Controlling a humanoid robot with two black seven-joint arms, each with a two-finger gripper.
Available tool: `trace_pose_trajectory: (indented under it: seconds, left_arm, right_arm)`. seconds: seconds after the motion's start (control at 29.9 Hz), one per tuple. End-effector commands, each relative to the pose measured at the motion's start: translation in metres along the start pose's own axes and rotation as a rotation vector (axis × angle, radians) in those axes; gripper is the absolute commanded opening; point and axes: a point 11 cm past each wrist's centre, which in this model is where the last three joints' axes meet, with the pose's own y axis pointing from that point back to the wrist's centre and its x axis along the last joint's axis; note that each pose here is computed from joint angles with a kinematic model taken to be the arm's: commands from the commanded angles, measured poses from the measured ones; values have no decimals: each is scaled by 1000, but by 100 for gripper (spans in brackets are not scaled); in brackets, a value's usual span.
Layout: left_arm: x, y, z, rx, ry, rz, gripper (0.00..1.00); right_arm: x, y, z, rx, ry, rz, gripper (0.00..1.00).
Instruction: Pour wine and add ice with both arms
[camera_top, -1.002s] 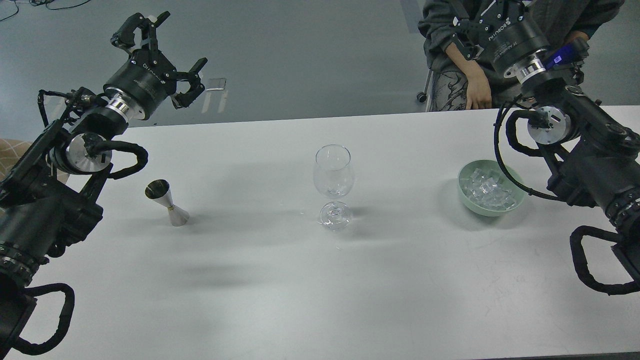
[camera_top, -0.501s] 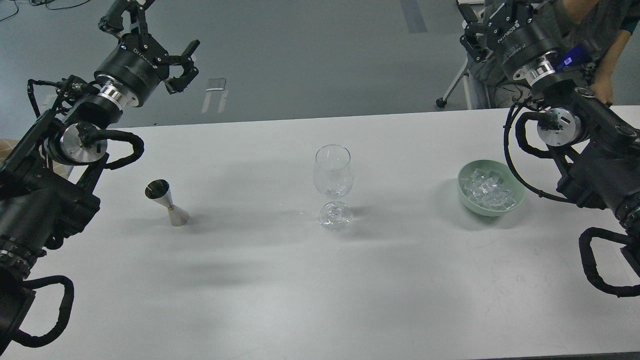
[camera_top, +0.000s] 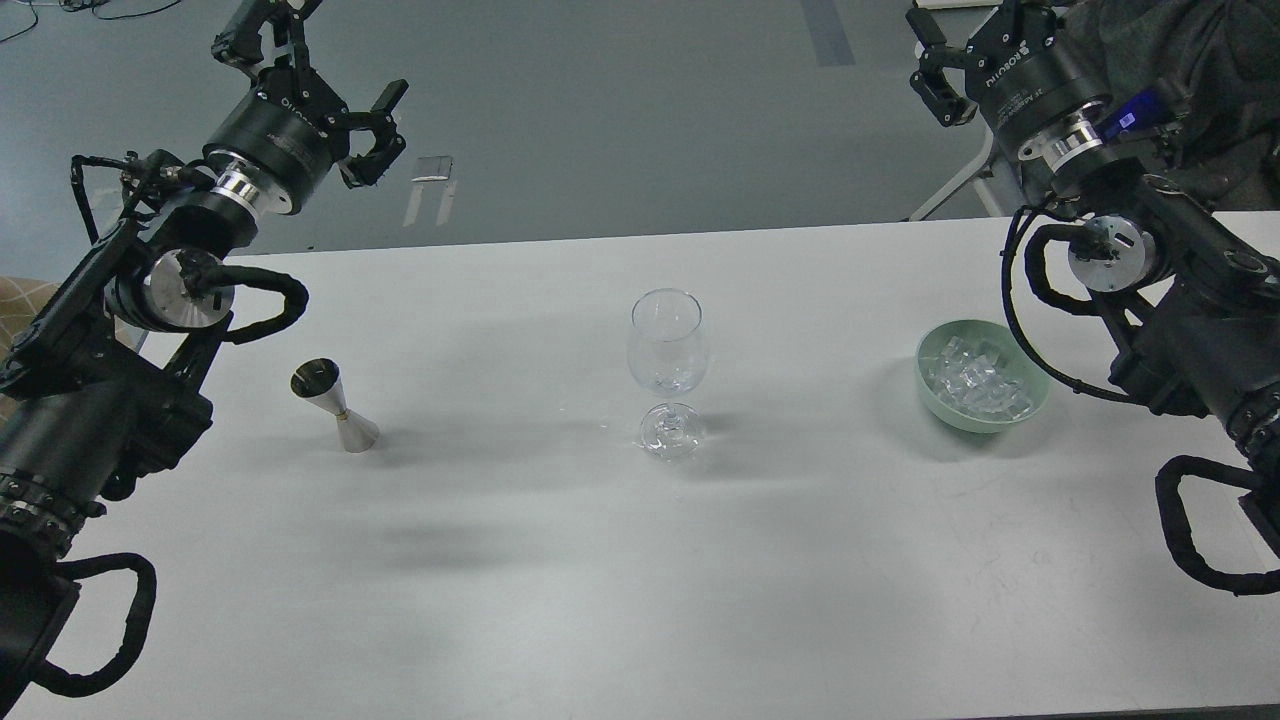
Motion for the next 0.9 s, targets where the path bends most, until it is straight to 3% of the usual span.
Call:
trace_pose_trajectory:
  seconds: [0.0, 0.87]
  left_arm:
    - [-4, -1, 0, 1, -9, -7, 98]
    - [-14, -2, 3, -6, 3, -43, 99]
  right_arm:
    - [0, 0, 0, 0, -1, 0, 100]
    - [-2, 0, 1, 1, -5, -3, 100]
